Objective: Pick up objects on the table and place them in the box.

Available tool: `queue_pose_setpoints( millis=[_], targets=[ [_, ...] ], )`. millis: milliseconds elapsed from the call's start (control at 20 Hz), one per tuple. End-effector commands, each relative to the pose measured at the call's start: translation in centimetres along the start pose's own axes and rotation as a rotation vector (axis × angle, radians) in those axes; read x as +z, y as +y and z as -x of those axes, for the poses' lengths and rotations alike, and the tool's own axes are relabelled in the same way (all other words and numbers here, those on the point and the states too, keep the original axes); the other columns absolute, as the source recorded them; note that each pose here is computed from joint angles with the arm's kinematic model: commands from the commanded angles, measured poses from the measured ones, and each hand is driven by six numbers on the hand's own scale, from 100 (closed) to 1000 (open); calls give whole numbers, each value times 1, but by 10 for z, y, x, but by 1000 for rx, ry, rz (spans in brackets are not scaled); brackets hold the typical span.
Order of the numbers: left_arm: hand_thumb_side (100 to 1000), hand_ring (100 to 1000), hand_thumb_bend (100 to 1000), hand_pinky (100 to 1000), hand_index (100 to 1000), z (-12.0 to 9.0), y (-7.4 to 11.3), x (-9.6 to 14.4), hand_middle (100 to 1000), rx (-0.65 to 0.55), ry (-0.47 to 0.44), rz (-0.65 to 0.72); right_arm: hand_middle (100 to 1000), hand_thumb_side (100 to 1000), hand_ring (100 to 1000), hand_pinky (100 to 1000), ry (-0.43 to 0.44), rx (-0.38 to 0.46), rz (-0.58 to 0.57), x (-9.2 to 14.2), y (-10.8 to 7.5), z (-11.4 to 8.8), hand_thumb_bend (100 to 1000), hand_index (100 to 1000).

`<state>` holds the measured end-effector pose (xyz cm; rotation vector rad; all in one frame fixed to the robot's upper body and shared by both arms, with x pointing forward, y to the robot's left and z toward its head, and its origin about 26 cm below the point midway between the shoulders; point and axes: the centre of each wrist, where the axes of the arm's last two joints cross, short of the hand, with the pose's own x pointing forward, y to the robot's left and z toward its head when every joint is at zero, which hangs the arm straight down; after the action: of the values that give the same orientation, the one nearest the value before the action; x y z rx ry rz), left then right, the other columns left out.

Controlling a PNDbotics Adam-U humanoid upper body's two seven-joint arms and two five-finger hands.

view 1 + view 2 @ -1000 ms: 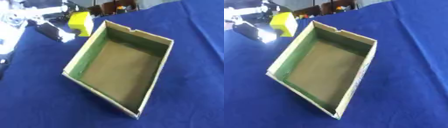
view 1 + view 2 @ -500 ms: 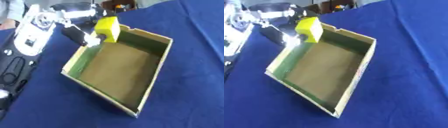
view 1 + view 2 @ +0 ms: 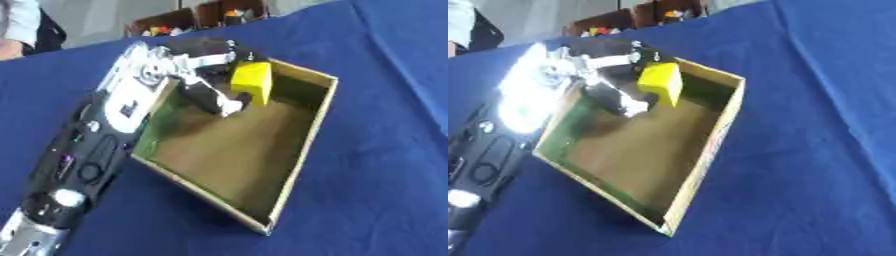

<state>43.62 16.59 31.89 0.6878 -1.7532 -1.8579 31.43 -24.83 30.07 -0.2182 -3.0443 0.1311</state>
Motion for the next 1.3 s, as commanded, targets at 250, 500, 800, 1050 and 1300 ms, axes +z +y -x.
queue_pose_setpoints(
  millis=[250,500,800,1050,1300],
  targets=[
    [330,265,100,100,649,4,-19,-16,482,-83,74,-1,593,515,742,778,-34,-19,9,-8,0,-5,100,769],
    [350,280,100,121,666,5,-34,-24,499,-84,61,43,590,516,742,779,-34,-16,11,-8,0,-5,100,769],
    [442,335,100,196,731,-1,-32,-24,567,-108,27,88,590,515,742,779,-34,-14,13,-8,-1,-5,100,769],
    [512,405,100,281,767,-6,-25,-21,613,-157,24,144,590,515,741,778,-36,-15,15,-9,0,-5,100,768],
    [518,424,100,305,771,-9,-22,-19,620,-181,20,183,590,515,741,778,-38,-17,17,-9,0,-5,100,768]
  ],
)
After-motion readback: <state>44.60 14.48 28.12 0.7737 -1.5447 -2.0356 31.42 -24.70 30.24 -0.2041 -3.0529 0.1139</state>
